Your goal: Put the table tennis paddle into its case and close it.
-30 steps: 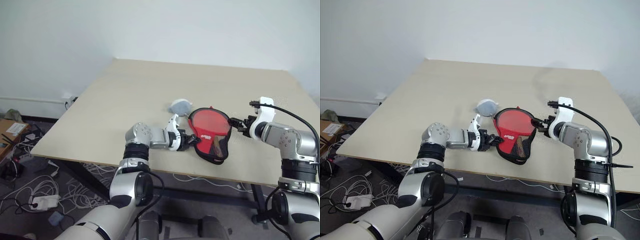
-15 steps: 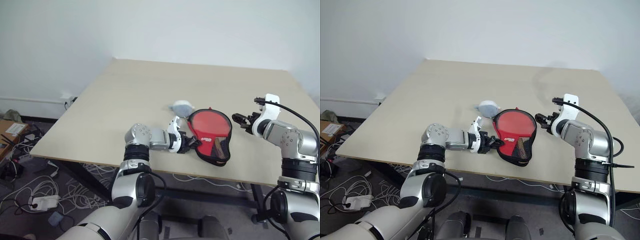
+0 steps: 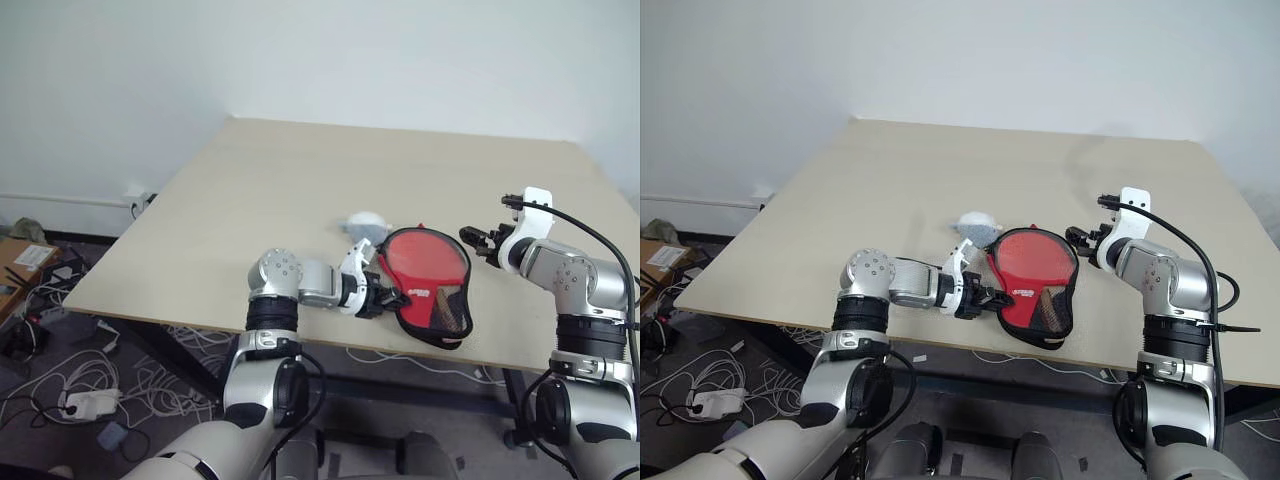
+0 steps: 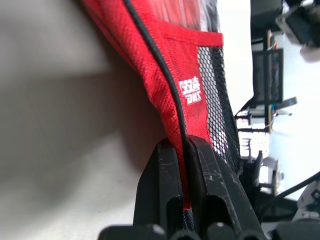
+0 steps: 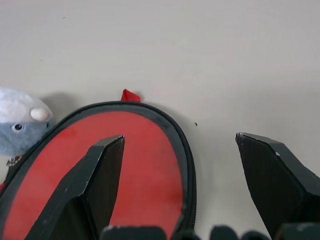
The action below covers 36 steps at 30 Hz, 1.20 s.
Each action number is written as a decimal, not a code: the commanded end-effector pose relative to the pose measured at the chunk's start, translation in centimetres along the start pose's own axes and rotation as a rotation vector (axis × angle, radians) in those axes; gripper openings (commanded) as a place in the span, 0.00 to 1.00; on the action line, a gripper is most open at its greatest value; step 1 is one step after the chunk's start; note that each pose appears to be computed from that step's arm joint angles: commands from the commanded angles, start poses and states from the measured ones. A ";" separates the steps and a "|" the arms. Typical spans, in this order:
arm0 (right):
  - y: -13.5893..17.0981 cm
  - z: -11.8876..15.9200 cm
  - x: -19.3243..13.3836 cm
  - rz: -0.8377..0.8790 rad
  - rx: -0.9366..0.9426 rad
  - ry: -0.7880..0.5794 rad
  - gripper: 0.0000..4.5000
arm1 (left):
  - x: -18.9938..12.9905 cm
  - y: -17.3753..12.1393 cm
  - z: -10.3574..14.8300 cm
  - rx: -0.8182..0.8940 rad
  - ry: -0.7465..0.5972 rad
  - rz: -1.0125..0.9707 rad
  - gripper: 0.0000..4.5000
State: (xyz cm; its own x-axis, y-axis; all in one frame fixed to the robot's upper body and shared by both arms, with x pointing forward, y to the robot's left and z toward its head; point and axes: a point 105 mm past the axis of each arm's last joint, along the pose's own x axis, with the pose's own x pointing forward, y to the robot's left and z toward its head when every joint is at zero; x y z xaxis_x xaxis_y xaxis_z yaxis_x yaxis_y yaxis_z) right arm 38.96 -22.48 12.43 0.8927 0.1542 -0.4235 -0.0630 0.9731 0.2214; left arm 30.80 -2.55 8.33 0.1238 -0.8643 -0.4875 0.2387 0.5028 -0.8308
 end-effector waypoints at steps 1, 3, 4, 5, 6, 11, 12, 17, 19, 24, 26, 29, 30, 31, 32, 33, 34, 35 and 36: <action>0.2 1.7 -0.3 0.000 -0.007 -0.059 0.86 | 2.8 -3.6 -2.6 0.012 0.099 -0.144 0.01; 0.4 1.6 -0.2 0.002 -0.009 -0.057 0.86 | 3.2 -4.2 -3.1 0.024 0.129 -0.164 0.01; 0.5 1.6 -0.2 0.003 -0.011 -0.056 0.86 | 3.3 -4.5 -3.4 0.027 0.142 -0.175 0.01; 0.5 1.6 -0.2 0.004 -0.012 -0.055 0.86 | 3.4 -4.6 -3.7 0.028 0.157 -0.179 0.01; 0.6 1.6 -0.2 0.004 -0.014 -0.055 0.86 | 3.5 -4.7 -4.0 0.028 0.168 -0.182 0.01; 0.5 1.8 0.0 0.001 -0.020 -0.053 0.86 | 3.6 -5.1 -4.7 0.030 0.205 -0.190 0.01; 0.5 1.9 0.0 0.001 -0.021 -0.052 0.86 | 3.7 -5.3 -4.8 0.030 0.213 -0.196 0.01; 0.7 2.0 0.3 0.007 -0.029 -0.048 0.86 | 3.8 -5.8 -5.9 0.020 0.253 -0.220 0.01; 0.8 2.0 0.4 0.010 -0.037 -0.042 0.86 | 3.6 -5.6 -6.0 0.008 0.244 -0.213 0.01; 0.7 2.1 0.5 0.007 -0.048 -0.039 0.86 | 2.9 -4.7 -5.6 0.021 0.192 -0.141 0.01; 0.6 2.0 0.5 0.005 -0.050 -0.040 0.86 | 2.7 -3.9 -5.2 0.027 0.167 -0.088 0.01; 0.5 1.8 0.6 0.001 -0.051 -0.036 0.86 | 2.5 -3.6 -5.0 0.023 0.147 -0.064 0.12; 0.5 1.8 0.6 0.000 -0.051 -0.035 0.86 | 2.5 -3.6 -4.9 0.023 0.145 -0.063 0.17; 0.5 1.8 0.6 0.001 -0.050 -0.035 0.86 | 2.4 -3.5 -4.9 0.024 0.144 -0.062 0.25; 0.6 1.8 0.7 0.002 -0.049 -0.036 0.86 | 2.3 -3.5 -4.8 0.022 0.141 -0.060 0.32; 0.6 1.8 0.7 0.003 -0.050 -0.037 0.86 | 2.2 -3.4 -4.7 0.016 0.142 -0.065 0.37; 0.7 1.9 0.7 0.004 -0.050 -0.037 0.86 | 2.1 -3.4 -4.7 0.007 0.153 -0.075 0.45; 0.7 1.9 0.8 0.006 -0.050 -0.038 0.86 | 1.9 -3.3 -4.7 0.007 0.157 -0.076 0.54; 0.8 2.0 0.8 0.007 -0.050 -0.039 0.86 | 1.8 -3.1 -4.6 0.010 0.158 -0.069 0.60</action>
State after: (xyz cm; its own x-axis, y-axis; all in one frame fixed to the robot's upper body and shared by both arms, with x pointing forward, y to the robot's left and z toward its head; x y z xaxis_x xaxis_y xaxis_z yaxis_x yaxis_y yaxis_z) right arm 39.72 -22.10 11.47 0.8734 0.1513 -0.4628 -0.0678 0.9790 0.1920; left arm 26.40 -4.17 7.28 -0.0116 -0.8496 -0.5273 0.2170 0.5127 -0.8307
